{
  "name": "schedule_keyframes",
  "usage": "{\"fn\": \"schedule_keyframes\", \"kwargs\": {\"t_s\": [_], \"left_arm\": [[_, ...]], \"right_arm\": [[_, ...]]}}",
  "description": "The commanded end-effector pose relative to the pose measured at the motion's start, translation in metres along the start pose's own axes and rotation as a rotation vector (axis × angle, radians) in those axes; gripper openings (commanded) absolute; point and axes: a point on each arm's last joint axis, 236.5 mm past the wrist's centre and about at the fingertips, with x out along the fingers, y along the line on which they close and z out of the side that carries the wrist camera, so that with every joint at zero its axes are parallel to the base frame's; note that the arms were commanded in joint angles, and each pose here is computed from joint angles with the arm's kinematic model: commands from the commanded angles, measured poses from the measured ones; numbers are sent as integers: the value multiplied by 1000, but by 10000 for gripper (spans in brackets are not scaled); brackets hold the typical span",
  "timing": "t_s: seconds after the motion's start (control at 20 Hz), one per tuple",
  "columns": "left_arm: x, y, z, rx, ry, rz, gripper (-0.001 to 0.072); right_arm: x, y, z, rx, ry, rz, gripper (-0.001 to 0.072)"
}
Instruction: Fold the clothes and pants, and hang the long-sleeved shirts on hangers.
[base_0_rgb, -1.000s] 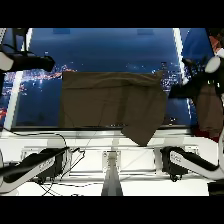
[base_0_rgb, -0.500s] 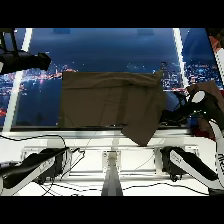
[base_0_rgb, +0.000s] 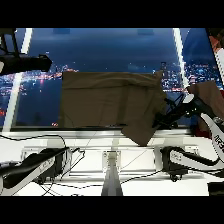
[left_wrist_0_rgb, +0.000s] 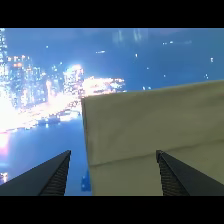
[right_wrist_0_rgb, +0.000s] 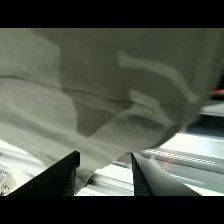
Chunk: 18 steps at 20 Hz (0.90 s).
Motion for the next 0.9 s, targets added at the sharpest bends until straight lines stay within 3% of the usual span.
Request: {"fn": "schedule_keyframes", "kwargs": {"t_s": [0.0, 0.1, 0.2, 0.3, 0.35, 0.6, 0.85], "left_arm": [[0, -1, -10, -23, 44, -7, 579], [1, -1, -22, -16, 91, -5, 576], [6, 12, -38, 15, 163, 41, 438], [14, 24, -63, 20, 275, 67, 347], [18, 28, -77, 5, 338, 62, 339], [40, 49, -125, -91, 535, 46, 339], [40, 58, -166, -289, 612, -23, 339]], "right_arm": [[5, -1, 10, -43, -27, 3, 370], [9, -1, 5, -72, -10, 13, 367], [16, 3, -1, -69, 3, 42, 367], [15, 10, 3, -70, -17, 71, 363], [12, 14, 7, -74, -41, 80, 329], [-10, 29, 12, -120, -157, 96, 311], [-19, 29, 11, -162, -198, 73, 311]]}}
